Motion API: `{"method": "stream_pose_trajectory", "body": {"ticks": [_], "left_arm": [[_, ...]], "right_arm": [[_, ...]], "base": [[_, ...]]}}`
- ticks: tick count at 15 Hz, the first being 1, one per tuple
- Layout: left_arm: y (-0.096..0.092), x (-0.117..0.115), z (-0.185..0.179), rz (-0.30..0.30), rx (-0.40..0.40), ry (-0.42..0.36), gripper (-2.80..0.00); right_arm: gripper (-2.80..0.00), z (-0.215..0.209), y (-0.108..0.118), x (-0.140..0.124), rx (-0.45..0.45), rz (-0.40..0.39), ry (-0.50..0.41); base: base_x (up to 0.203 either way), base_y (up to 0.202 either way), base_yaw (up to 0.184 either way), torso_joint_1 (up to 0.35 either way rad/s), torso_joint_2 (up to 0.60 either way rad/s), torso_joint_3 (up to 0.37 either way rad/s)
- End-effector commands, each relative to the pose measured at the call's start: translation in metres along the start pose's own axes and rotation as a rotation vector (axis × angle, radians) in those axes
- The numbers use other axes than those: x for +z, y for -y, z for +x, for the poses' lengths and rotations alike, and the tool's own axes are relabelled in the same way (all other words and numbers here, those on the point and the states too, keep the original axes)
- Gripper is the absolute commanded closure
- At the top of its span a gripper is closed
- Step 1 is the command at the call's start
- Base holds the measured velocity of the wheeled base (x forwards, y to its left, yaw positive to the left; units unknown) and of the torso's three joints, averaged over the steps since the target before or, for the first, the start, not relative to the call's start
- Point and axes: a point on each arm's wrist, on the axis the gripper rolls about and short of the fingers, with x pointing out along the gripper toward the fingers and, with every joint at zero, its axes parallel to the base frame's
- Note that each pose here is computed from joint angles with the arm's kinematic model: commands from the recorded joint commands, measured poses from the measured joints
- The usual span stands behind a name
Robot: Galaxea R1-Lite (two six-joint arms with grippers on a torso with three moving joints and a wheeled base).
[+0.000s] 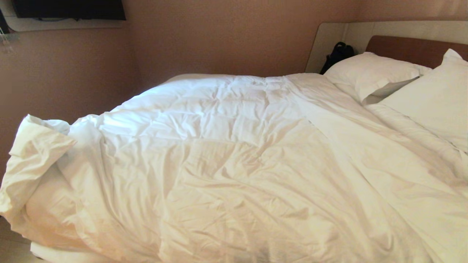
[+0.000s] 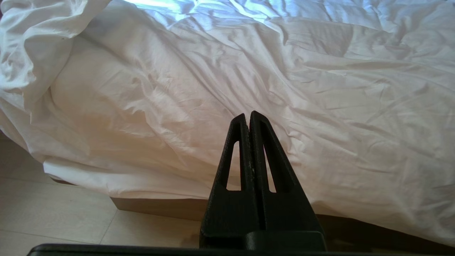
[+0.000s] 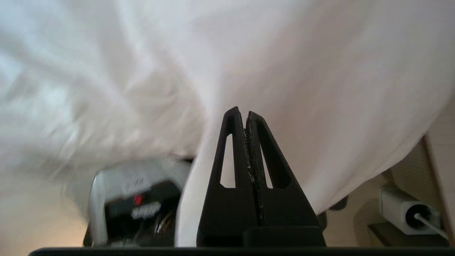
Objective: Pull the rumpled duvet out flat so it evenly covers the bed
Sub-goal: Flatten the corners of the folded blanket
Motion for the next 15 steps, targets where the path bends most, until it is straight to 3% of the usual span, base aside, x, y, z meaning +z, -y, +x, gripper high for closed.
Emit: {"method": "stream_pose_trajectory", "body": {"ticks": [1, 4, 7, 10, 15], "left_arm": [[0.000, 0.000, 0.000, -0.001, 0.001, 0.000, 0.00], [0.000, 0.000, 0.000, -0.001, 0.001, 0.000, 0.00], [0.000, 0.000, 0.000, -0.001, 0.000, 0.000, 0.00], [0.000, 0.000, 0.000, -0.001, 0.001, 0.000, 0.00], [0.000, 0.000, 0.000, -0.001, 0.001, 0.000, 0.00]], "right_arm": [[0.00, 0.008, 0.007, 0.011, -0.058, -0.004, 0.079], [0.00, 0.021, 0.012, 0.007, -0.066, 0.003, 0.092], [0.00, 0.044, 0.015, -0.021, -0.065, 0.004, 0.025], [0.00, 0.064, 0.015, -0.048, -0.047, -0.064, -0.040], [0.00, 0.090, 0.021, -0.067, -0.018, -0.076, -0.141]], "base": [[0.000, 0.000, 0.000, 0.000, 0.00, 0.000], [0.000, 0.000, 0.000, 0.000, 0.00, 0.000], [0.000, 0.000, 0.000, 0.000, 0.00, 0.000], [0.000, 0.000, 0.000, 0.000, 0.00, 0.000], [0.000, 0.000, 0.000, 0.000, 0.00, 0.000]]}}
